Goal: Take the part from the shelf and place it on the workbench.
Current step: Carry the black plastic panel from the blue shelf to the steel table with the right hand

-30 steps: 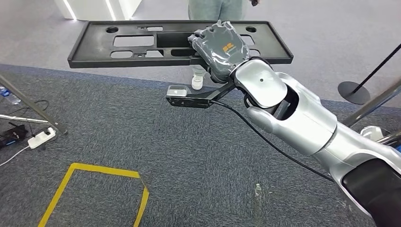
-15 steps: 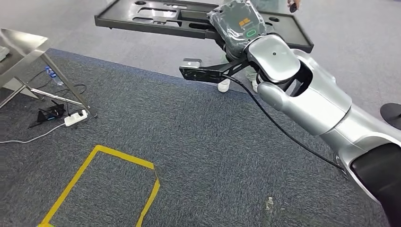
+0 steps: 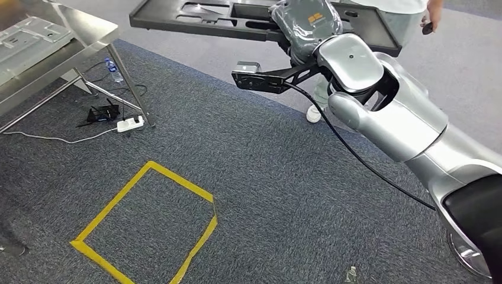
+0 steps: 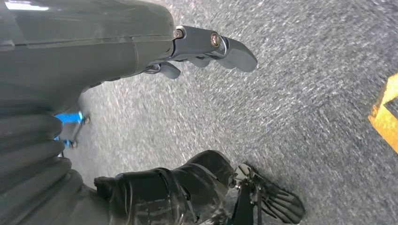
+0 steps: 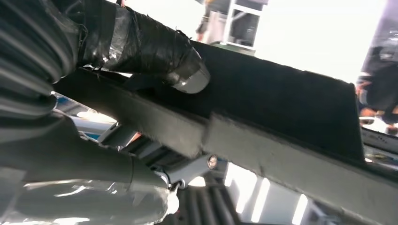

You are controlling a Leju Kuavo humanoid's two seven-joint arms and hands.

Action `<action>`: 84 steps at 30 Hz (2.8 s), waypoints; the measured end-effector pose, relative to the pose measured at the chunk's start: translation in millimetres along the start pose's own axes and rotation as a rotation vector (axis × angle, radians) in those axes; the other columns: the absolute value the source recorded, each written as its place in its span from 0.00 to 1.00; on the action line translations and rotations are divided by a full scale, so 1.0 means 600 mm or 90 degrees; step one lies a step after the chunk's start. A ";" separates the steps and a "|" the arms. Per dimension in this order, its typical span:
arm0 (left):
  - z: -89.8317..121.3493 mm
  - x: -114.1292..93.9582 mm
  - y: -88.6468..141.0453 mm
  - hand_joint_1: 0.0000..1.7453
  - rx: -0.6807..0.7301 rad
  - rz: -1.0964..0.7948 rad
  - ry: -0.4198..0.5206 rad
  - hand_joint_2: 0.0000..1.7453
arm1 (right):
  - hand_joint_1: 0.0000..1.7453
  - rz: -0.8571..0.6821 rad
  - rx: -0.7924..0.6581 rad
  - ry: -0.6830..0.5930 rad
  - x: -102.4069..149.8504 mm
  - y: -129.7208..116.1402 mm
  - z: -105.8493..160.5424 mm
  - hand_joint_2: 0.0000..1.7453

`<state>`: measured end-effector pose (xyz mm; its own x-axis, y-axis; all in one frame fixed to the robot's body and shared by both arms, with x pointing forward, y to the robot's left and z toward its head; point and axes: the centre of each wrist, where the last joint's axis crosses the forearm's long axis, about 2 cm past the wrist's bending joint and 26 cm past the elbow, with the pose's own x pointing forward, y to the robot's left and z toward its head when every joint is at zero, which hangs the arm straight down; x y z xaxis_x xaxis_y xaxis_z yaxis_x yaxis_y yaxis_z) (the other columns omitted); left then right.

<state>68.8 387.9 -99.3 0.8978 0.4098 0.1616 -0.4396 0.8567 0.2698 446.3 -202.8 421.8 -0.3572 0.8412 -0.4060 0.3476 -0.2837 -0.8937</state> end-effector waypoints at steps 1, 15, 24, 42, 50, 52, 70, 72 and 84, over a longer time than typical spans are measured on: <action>0.000 0.000 -0.001 0.00 0.000 0.000 0.000 1.00 | 1.00 0.000 0.004 0.002 -0.001 0.003 0.000 1.00; 0.000 -0.005 -0.003 0.00 0.001 -0.001 0.010 1.00 | 1.00 -0.001 0.012 0.012 -0.012 0.006 -0.001 1.00; 0.000 0.001 0.001 0.00 0.004 0.001 0.005 1.00 | 1.00 -0.003 0.018 0.013 -0.012 0.012 -0.001 1.00; 0.001 -0.004 -0.004 0.00 0.005 0.001 0.019 1.00 | 1.00 -0.001 0.013 0.013 -0.012 0.012 -0.006 1.00; 0.001 -0.004 -0.008 0.00 0.003 0.000 0.018 1.00 | 1.00 0.000 0.015 0.005 -0.004 0.015 -0.009 1.00; 0.001 -0.002 -0.008 0.00 0.004 0.000 0.017 1.00 | 1.00 0.002 0.011 0.004 -0.004 0.013 -0.009 1.00; 0.001 -0.003 -0.006 0.00 0.015 0.001 0.017 1.00 | 1.00 -0.005 0.008 0.006 -0.005 0.018 -0.009 1.00; 0.001 -0.004 -0.005 0.00 0.015 0.000 0.017 1.00 | 1.00 -0.005 0.008 0.005 -0.005 0.018 -0.009 1.00; 0.001 -0.001 -0.004 0.00 0.021 -0.012 0.004 1.00 | 1.00 -0.007 0.008 0.005 -0.003 0.022 -0.008 1.00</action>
<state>69.1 385.1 -99.5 0.9057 0.3963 0.1504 -0.4238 0.8534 0.3035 455.7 -205.6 411.7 -0.3542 0.8480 -0.3943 0.3324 -0.2799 -0.9006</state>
